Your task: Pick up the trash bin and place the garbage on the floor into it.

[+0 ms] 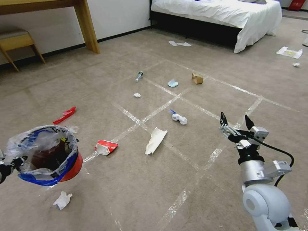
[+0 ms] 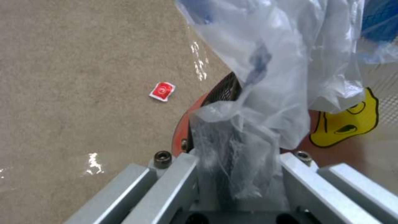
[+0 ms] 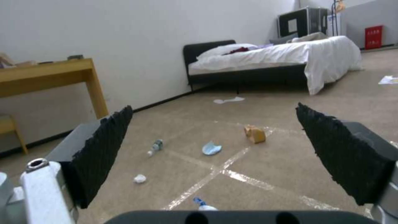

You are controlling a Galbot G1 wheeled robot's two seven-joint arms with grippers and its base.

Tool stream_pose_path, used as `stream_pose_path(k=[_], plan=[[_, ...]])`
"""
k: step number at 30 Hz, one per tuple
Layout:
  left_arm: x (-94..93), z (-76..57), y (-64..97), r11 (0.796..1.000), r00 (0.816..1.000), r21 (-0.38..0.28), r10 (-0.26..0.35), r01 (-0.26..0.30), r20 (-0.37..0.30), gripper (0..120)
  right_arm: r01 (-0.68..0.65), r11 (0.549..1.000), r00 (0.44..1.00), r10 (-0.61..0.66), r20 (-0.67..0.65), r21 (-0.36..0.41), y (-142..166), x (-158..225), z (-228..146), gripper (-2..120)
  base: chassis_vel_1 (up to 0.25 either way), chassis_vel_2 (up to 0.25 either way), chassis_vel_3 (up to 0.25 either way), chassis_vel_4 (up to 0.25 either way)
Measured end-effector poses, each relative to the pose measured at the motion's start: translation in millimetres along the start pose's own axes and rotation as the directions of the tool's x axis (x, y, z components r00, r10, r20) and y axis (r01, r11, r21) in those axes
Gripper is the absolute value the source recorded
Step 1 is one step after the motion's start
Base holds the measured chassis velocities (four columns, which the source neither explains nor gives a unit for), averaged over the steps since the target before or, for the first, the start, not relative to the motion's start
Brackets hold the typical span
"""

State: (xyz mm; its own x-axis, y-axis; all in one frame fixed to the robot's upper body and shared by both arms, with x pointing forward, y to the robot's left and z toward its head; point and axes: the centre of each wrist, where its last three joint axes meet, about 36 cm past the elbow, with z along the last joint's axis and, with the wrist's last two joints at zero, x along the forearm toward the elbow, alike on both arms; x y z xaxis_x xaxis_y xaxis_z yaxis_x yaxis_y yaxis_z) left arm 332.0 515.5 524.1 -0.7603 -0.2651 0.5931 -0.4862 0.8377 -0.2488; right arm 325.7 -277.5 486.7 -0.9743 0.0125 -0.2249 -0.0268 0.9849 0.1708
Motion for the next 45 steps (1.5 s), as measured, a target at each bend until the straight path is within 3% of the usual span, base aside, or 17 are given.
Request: stream_pose_path(k=[19, 32, 40, 42, 43, 45], plan=[[-0.1, 10.1, 0.5, 1.0, 1.0, 0.012, -0.004, 0.004, -0.004, 0, 0.012, 1.0, 1.0, -0.012, 0.001, 0.007, -1, -2, 2, 100, -0.065, 0.063, 0.064, -0.061], [-2.1, 8.4, 1.0, 1.0, 1.0, 0.011, -0.006, 0.006, -0.003, 0, -0.011, 1.0, 1.0, 0.011, -0.019, -0.009, 5, -9, 9, 100, -0.029, 0.031, 0.028, -0.032], [-3.6, 8.5, 4.1, 1.0, 1.0, 0.017, -0.014, 0.014, -0.005, 0, -0.057, 0.996, 0.978, 0.041, -0.206, -0.073, 17, -19, 6, 100, 0.0, 0.0, 0.0, 0.0], [-3.9, 9.4, 3.9, 1.0, 1.0, 0.016, -0.015, 0.015, -0.006, 0, -0.103, 0.983, 0.934, 0.043, -0.355, -0.153, 31, -29, 9, 100, 0.0, 0.0, 0.0, 0.0], [-3.9, 9.4, 3.9, 1.0, 1.0, 0.016, -0.015, 0.015, -0.006, 0, -0.103, 0.983, 0.934, 0.043, -0.355, -0.153, 31, -29, 9, 100, 0.0, 0.0, 0.0, 0.0], [-4.1, 11.1, 4.2, 1.0, 1.0, 0.016, -0.017, 0.017, -0.008, 0, -0.125, 0.965, 0.869, -0.005, -0.495, -0.229, 50, -46, 17, 100, 0.0, 0.0, 0.0, 0.0]])
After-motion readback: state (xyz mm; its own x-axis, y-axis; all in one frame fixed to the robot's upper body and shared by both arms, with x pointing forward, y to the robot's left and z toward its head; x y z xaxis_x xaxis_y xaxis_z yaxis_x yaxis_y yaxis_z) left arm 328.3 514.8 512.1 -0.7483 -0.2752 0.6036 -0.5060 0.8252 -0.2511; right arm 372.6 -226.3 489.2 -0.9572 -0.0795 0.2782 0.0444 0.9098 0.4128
